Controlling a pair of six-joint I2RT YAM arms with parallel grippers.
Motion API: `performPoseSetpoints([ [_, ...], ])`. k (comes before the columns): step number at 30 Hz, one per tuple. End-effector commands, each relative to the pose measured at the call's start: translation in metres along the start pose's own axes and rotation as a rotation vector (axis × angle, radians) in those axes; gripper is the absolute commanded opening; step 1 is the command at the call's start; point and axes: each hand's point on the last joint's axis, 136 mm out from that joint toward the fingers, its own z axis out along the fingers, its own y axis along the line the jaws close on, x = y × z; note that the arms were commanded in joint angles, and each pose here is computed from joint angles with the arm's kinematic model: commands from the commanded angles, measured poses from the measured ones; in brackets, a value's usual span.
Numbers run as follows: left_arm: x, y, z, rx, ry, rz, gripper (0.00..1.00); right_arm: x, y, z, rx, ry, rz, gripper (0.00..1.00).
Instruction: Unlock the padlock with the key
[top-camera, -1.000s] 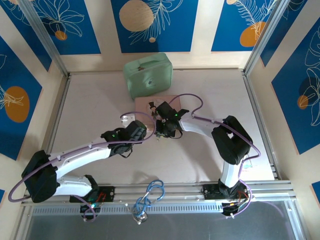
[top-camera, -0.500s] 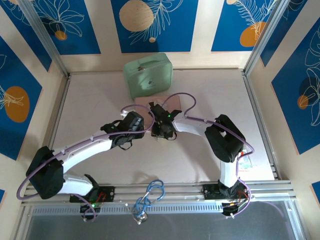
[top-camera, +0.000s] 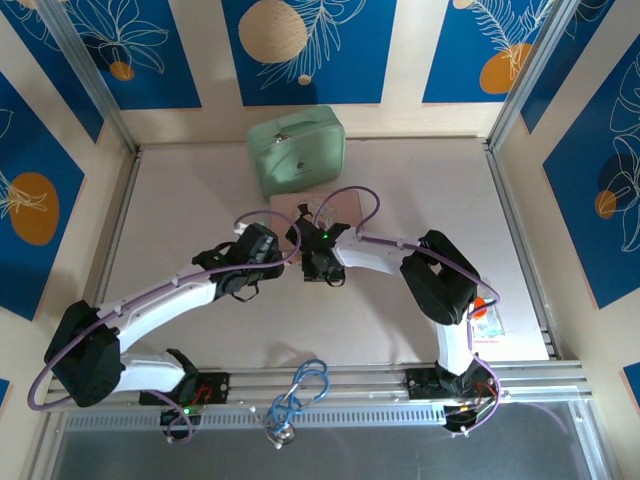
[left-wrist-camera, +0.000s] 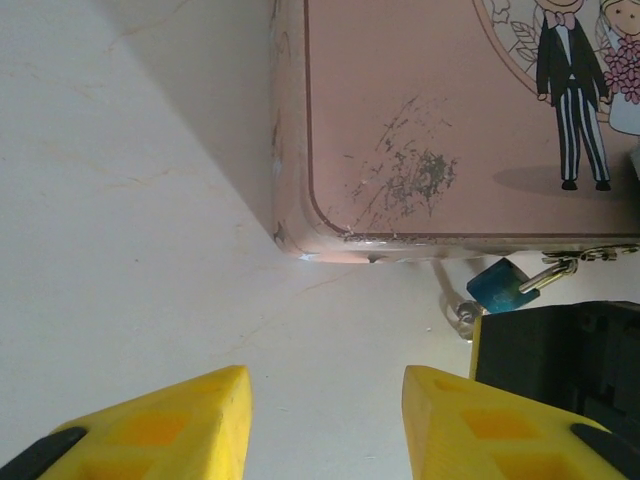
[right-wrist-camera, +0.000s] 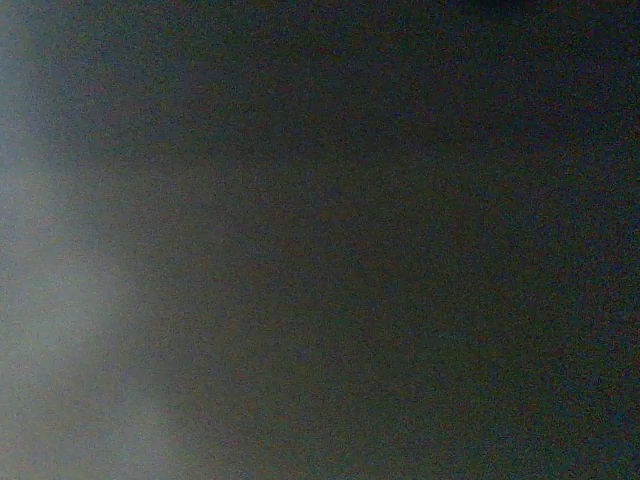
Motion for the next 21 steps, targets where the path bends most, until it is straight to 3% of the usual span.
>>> performPoseSetpoints([
  [1,-0.003,-0.004,0.002,0.036,-0.004,-0.015,0.43,0.011,-0.012,-0.001,0.055,0.026,-0.016,0.42],
  [14,-0.013,0.009,0.008,0.022,-0.006,-0.034,0.44,-0.001,0.002,-0.004,0.031,-0.042,-0.066,0.35],
  [21,-0.021,0.008,0.008,0.041,-0.018,-0.005,0.50,-0.013,0.012,-0.012,-0.054,-0.123,-0.044,0.46],
])
